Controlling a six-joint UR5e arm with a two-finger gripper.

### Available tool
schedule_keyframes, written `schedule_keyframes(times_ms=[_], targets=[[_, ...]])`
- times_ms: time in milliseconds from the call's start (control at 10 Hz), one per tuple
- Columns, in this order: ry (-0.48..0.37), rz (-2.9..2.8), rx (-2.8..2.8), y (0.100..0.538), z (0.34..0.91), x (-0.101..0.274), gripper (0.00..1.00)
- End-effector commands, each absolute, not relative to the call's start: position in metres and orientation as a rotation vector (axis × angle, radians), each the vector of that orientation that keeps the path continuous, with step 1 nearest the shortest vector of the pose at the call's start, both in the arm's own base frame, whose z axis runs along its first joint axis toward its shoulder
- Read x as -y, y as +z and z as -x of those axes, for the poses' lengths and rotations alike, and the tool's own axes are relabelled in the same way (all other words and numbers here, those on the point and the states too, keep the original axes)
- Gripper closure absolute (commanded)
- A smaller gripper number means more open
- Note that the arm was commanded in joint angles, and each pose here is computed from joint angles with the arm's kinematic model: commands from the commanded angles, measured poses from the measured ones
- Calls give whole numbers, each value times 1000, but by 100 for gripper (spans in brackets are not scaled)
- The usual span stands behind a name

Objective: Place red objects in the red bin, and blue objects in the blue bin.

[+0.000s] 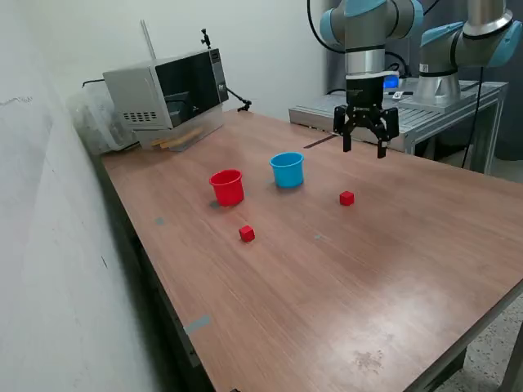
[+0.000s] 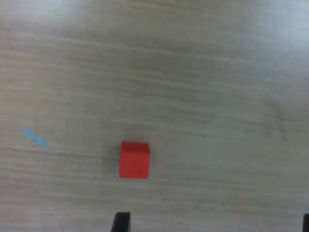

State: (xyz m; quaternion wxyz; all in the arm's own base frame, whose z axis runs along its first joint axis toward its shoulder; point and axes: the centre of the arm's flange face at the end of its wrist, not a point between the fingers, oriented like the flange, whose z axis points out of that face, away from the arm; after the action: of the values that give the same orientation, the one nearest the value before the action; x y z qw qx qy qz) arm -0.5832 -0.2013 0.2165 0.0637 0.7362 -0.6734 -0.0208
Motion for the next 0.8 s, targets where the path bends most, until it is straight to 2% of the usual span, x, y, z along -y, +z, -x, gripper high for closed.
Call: schedule_keyframes(times_ms=[0, 700], targets=[[-50, -2217, 2063, 173, 608, 204, 0], [-46, -2204, 2083, 152, 602, 193, 0]])
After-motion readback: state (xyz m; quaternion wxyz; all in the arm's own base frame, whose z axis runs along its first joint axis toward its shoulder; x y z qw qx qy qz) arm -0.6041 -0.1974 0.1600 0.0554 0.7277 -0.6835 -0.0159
